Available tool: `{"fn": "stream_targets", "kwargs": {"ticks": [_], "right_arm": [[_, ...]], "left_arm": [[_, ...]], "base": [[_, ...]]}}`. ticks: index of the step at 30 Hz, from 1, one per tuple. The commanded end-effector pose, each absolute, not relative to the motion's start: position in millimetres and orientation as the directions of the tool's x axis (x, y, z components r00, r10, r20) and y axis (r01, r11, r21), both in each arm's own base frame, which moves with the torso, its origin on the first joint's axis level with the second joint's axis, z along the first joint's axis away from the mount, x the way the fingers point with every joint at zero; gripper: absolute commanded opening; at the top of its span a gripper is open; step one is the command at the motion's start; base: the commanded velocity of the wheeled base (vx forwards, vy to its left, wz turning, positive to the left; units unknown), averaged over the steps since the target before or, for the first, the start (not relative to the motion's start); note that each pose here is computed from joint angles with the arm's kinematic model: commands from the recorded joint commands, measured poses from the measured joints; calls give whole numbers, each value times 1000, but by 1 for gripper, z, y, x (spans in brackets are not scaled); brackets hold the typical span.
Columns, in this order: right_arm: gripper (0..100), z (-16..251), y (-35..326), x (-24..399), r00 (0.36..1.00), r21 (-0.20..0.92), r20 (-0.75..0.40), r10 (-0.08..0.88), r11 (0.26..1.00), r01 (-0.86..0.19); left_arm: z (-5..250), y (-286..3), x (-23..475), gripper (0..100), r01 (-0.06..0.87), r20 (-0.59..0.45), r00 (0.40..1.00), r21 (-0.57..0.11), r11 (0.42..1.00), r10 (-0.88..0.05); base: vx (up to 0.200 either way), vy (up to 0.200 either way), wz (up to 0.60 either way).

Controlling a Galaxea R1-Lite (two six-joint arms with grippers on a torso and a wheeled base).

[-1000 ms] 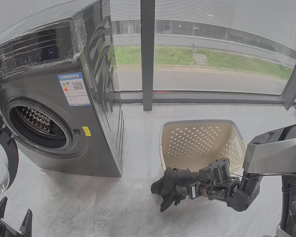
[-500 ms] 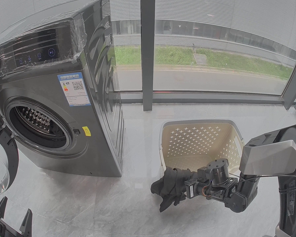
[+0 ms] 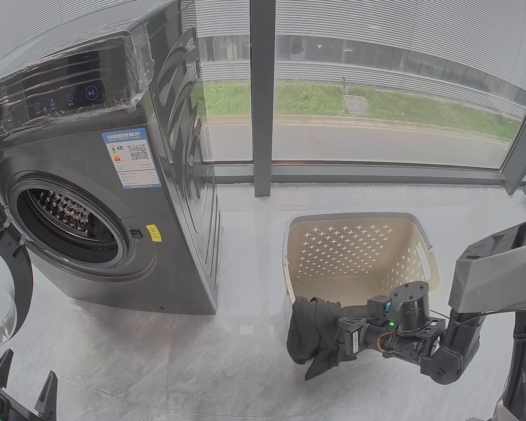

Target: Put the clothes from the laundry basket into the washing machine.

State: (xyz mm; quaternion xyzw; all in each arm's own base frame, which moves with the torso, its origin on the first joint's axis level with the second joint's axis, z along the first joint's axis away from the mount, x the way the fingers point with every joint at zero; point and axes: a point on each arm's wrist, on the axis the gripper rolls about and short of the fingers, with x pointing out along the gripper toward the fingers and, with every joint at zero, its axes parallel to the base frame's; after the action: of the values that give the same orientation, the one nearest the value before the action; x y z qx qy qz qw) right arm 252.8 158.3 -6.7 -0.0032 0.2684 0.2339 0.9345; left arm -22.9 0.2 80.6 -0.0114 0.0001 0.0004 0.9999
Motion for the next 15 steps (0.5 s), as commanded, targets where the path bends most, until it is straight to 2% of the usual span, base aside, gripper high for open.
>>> {"fn": "stream_targets", "kwargs": {"ticks": [1, 10, 12, 13, 14, 15], "right_arm": [[0, 27, 151, 236, 775, 128, -432, 463, 881, -455], [0, 27, 154, 236, 770, 132, -429, 473, 876, -464], [0, 22, 153, 238, 766, 131, -443, 466, 879, -459], [0, 9, 153, 241, 754, 126, -478, 450, 885, -448], [100, 1, 153, 243, 747, 125, -495, 444, 887, -445], [100, -4, 155, 246, 747, 125, -497, 442, 888, -443]], "left_arm": [[76, 0, -23, 100, -2, 0, 1000, -23, 1000, 2], [76, 0, -23, 100, -2, 0, 1000, -23, 1000, 2], [76, 0, -23, 100, -2, 0, 1000, -23, 1000, 2], [76, 0, -23, 100, -2, 0, 1000, -23, 1000, 2], [76, 0, -23, 100, -2, 0, 1000, -23, 1000, 2], [76, 0, -23, 100, -2, 0, 1000, -23, 1000, 2]], "base": [[0, 0, 0], [0, 0, 0], [0, 0, 0], [0, 0, 0], [0, 0, 0], [0, 0, 0]]}}
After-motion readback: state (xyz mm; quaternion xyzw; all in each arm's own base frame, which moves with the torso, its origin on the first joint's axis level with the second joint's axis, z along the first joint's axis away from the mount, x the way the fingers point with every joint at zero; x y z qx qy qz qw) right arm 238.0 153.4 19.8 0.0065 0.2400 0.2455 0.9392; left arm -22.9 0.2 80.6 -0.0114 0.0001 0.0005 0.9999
